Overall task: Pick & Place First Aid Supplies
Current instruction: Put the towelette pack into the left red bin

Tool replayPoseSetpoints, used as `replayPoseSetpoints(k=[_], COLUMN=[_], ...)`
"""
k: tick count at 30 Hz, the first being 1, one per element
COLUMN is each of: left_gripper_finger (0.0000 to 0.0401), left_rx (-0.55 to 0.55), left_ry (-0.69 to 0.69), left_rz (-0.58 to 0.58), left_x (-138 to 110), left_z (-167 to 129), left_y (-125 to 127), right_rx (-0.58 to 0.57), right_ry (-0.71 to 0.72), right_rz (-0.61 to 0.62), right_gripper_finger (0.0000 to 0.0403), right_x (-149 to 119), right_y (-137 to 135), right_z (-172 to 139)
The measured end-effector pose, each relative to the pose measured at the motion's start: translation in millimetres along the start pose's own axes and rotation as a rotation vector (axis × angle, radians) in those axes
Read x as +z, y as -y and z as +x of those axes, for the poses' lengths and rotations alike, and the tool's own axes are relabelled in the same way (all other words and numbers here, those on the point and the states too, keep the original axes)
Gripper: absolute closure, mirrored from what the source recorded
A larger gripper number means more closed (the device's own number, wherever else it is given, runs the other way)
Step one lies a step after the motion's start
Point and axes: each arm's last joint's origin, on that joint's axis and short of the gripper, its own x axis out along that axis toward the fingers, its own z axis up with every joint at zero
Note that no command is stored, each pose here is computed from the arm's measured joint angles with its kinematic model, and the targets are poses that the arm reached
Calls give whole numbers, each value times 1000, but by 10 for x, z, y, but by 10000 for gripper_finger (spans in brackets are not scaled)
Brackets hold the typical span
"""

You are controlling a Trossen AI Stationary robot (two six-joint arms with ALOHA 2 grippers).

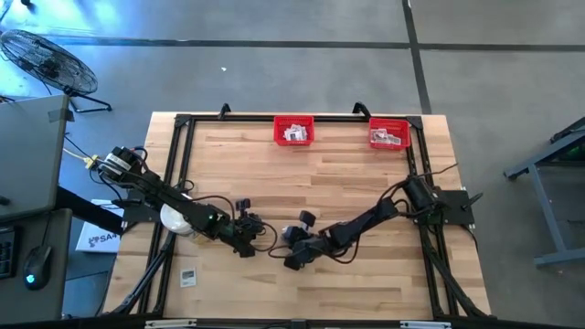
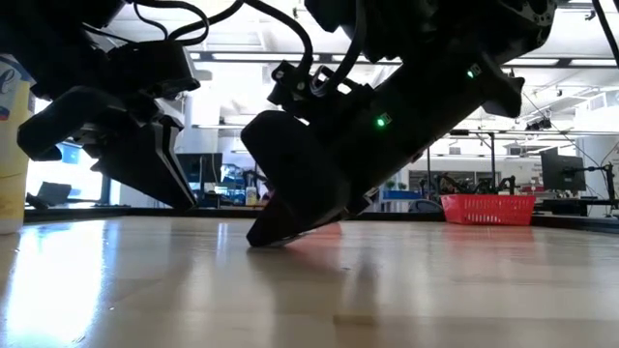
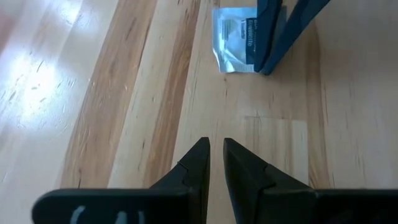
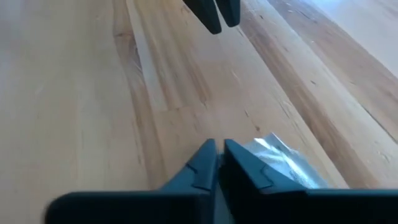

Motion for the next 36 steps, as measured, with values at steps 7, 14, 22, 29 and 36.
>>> replayPoseSetpoints(k=[7, 14, 22, 29, 36], left_gripper_finger=[358, 358, 358, 358, 358], left_rx=[0, 22, 32, 42, 40], left_ry=[1, 10, 16, 32, 32], left_rz=[-22, -13, -27, -36, -18], left_x=[1, 4, 7, 20, 22], left_z=[0, 0, 0, -1, -1], left_y=[0, -6, -8, -8, -7], right_rx=[2, 50, 6, -76, -119], right_ry=[9, 31, 64, 106, 179], right_rz=[32, 59, 103, 146, 272], right_gripper_finger=[400, 401, 401, 402, 402], right_x=[12, 226, 743, 1091, 1254], right_y=[5, 63, 620, 1515, 2547], right_z=[-2, -163, -211, 5, 153])
